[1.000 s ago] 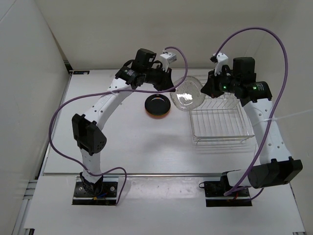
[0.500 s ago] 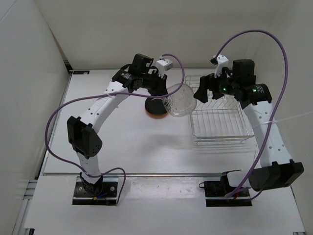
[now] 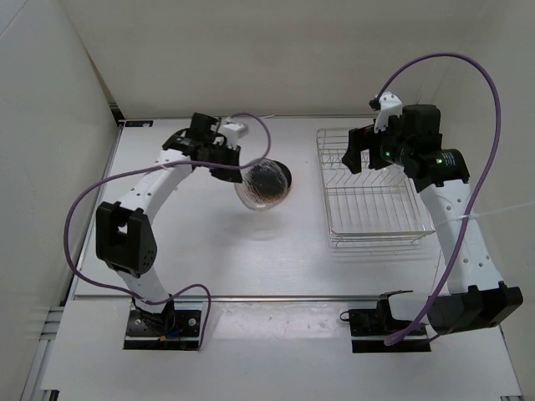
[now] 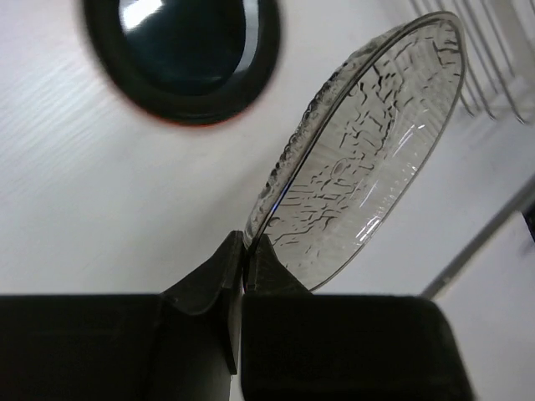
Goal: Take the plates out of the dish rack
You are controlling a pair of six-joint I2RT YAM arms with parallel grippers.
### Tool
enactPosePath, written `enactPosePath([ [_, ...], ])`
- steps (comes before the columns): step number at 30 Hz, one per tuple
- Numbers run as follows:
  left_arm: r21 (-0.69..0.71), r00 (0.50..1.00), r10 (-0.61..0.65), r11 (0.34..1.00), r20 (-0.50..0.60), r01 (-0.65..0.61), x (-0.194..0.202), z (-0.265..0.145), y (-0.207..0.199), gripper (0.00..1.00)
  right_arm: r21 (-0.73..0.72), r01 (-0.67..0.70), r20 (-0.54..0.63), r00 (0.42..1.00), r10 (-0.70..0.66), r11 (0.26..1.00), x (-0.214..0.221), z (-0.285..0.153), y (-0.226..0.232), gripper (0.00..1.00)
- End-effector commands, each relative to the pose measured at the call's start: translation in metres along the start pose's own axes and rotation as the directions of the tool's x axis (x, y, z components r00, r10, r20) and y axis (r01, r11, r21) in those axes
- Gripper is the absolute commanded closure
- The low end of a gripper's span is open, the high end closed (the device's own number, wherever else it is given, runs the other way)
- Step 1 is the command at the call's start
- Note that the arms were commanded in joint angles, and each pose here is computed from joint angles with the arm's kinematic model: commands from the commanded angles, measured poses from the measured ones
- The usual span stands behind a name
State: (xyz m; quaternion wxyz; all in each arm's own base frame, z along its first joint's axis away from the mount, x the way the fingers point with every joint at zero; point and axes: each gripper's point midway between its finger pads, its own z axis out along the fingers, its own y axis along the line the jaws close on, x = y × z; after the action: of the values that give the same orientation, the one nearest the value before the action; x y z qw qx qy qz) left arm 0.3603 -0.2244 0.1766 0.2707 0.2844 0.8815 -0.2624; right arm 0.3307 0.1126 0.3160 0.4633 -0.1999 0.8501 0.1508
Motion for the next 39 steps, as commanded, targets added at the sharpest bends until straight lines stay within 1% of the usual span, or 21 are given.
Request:
enactPosePath([
  [1,-0.074,0.990,-0.090,0.992,0.107,0.099,-0.007,-0.033,0.045,0.89,0.046,0.018,0.060,0.998,-0.021,0.999,-0.013,-0.007,-0.005,0.00],
  [2,-0.086,0.988,-0.109,0.989,0.109,0.118,-0.003,-0.034,0.054,0.89,0.046,0.018,0.060,0.998,-0.021,0.999,-0.013,-0.007,-0.005,0.00],
  [3,-0.095,0.986,-0.146,0.984,0.083,0.154,0.011,-0.030,0.065,0.89,0.056,0.018,0.058,0.998,-0.021,0.998,-0.012,-0.007,-0.007,0.00],
  [6,-0.101,0.962,-0.255,0.959,0.099,0.265,0.026,-0.030,0.101,0.89,0.056,0.018,0.058,0.998,-0.021,0.998,-0.012,-0.007,-0.007,0.00],
  [8,-0.071,0.935,-0.343,0.934,0.094,0.350,0.037,-0.029,0.113,0.89,0.056,0.018,0.058,0.998,-0.021,0.998,-0.012,-0.007,-0.007,0.00],
  [9,-0.071,0.917,-0.384,0.917,0.111,0.393,0.040,-0.033,0.128,0.89,0.055,0.015,0.050,0.999,-0.018,0.998,-0.011,-0.004,-0.008,0.00],
  [10,-0.056,0.896,-0.434,0.896,0.094,0.440,0.048,-0.026,0.135,0.89,0.064,0.015,0.049,0.999,-0.018,0.998,-0.011,-0.004,-0.010,0.00],
  [14,-0.021,0.832,-0.547,0.834,0.091,0.551,0.059,-0.020,0.154,0.89,0.064,0.015,0.049,0.999,-0.018,0.998,-0.011,-0.004,-0.010,0.00],
  [16,-0.010,0.808,-0.584,0.810,0.074,0.586,0.066,-0.013,0.162,0.89,0.065,0.024,0.048,0.998,-0.027,0.998,-0.011,-0.004,-0.010,0.00],
  [17,-0.013,0.808,-0.583,0.810,0.087,0.586,0.061,-0.015,0.169,0.89,0.065,0.024,0.048,0.998,-0.027,0.998,-0.011,-0.004,-0.010,0.00],
  [18,-0.002,0.794,-0.602,0.797,0.082,0.604,0.064,-0.013,0.171,0.89,0.073,0.021,0.037,0.999,-0.024,0.997,-0.007,-0.002,-0.012,0.00],
  [22,0.007,0.802,-0.592,0.805,0.082,0.593,0.063,-0.014,0.170,0.89,0.081,0.028,0.026,0.999,-0.030,0.996,-0.003,-0.001,-0.014,0.00],
  [25,0.046,0.828,-0.556,0.831,0.071,0.554,0.059,-0.018,0.155,0.89,0.081,0.028,0.026,0.999,-0.030,0.996,-0.003,-0.001,-0.014,0.00],
  [26,0.052,0.851,-0.519,0.855,0.081,0.516,0.055,-0.024,0.150,0.89,0.081,0.028,0.026,0.999,-0.030,0.996,-0.003,-0.001,-0.014,0.00],
  [28,0.076,0.884,-0.462,0.886,0.065,0.458,0.050,-0.024,0.129,0.89,0.081,0.028,0.026,0.999,-0.030,0.996,-0.005,0.001,-0.015,0.00],
  [31,0.061,0.938,-0.345,0.938,0.045,0.342,0.043,-0.027,0.099,0.89,0.072,0.028,0.028,0.999,-0.030,0.997,-0.005,0.001,-0.013,0.00],
  [33,0.050,0.950,-0.312,0.949,0.003,0.312,0.049,-0.024,0.087,0.89,0.073,0.031,0.038,0.999,-0.034,0.997,-0.009,-0.001,-0.013,0.00],
  [34,0.061,0.962,-0.273,0.960,-0.023,0.274,0.050,-0.017,0.075,0.89,0.073,0.031,0.038,0.999,-0.034,0.997,-0.009,-0.001,-0.013,0.00],
  [36,0.055,0.973,-0.227,0.972,-0.043,0.229,0.050,-0.012,0.067,0.89,0.074,0.033,0.046,0.998,-0.036,0.997,-0.012,-0.003,-0.013,0.00],
  [38,0.063,0.978,-0.188,0.979,-0.092,0.194,0.055,-0.004,0.049,0.89,0.073,0.031,0.038,0.999,-0.034,0.997,-0.010,-0.003,-0.012,0.00],
  [39,0.062,0.981,-0.169,0.983,-0.092,0.175,0.052,-0.002,0.045,0.89,0.082,0.030,0.037,0.999,-0.034,0.996,-0.010,-0.003,-0.014,0.00],
])
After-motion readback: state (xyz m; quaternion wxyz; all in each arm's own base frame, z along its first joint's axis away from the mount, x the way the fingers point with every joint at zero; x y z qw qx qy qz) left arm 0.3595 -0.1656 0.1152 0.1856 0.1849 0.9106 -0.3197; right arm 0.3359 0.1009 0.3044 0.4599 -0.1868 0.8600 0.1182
